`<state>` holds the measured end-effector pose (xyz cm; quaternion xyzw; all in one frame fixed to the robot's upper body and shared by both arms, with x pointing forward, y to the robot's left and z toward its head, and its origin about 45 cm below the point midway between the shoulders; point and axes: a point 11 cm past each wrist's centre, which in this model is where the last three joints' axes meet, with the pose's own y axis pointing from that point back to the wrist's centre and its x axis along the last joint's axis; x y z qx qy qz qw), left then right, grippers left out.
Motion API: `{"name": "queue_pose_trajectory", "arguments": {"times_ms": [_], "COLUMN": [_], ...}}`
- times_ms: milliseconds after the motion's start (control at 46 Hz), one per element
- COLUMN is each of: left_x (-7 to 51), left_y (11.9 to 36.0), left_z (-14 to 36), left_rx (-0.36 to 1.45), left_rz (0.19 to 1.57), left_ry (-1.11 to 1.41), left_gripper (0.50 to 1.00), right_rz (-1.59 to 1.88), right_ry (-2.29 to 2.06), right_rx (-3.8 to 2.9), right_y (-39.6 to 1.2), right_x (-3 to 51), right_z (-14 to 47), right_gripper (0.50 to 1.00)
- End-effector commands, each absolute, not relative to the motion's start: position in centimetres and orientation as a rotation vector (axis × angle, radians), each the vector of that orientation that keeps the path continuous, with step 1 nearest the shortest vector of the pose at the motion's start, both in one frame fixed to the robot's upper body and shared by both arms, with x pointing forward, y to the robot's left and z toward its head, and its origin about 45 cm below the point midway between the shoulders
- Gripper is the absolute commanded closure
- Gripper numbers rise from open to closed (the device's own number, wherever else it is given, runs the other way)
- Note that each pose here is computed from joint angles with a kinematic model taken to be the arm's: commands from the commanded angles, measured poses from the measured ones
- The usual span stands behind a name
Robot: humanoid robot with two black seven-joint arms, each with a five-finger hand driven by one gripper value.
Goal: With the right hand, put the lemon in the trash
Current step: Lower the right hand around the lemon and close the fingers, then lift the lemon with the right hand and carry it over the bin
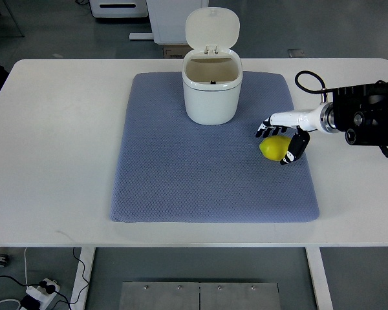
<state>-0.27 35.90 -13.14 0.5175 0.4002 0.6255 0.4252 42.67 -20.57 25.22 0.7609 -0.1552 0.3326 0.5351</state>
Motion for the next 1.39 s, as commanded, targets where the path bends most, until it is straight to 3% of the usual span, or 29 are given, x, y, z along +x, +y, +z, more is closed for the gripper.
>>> {"name": "queue_pose_trajectory", "arguments": {"times_ms": [0, 478, 652, 674, 717, 1130, 1370], "left_x": [-0.3, -0.3, -0.3, -0.3, -0.3, -0.3, -0.3], "left_y": [35.9, 35.9, 35.9, 35.9, 35.9, 35.9, 35.9], "left_z": [-13.1, -13.1, -13.1, -13.1, -13.1, -13.2, -13.1], "left_rx": [1.294, 1.294, 1.294, 1.294, 1.294, 1.293, 1.294], "left_rz": [1.564, 1.564, 1.564, 1.564, 1.564, 1.563, 1.564], "left_ry": [1.001, 1.001, 1.001, 1.001, 1.001, 1.002, 1.001], "left_gripper": [0.5, 0.5, 0.5, 0.5, 0.5, 0.5, 0.5], "right_rz": [0.795, 0.786, 0.788, 0.787, 0.789, 0.84, 0.897], "right_ry": [-0.369, -0.367, -0.366, -0.367, -0.367, -0.399, -0.465], "right_rx": [1.811, 1.815, 1.82, 1.821, 1.821, 1.814, 1.796], "right_y": [-20.5, -20.7, -20.5, -20.6, -20.6, -20.3, -20.8], "right_x": [42.7, 42.6, 42.6, 42.6, 42.6, 43.4, 44.8], "right_z": [25.2, 24.9, 24.8, 24.8, 24.9, 26.8, 30.9], "right_gripper": [0.737, 0.825, 0.898, 0.958, 1.0, 1.0, 1.0]}}
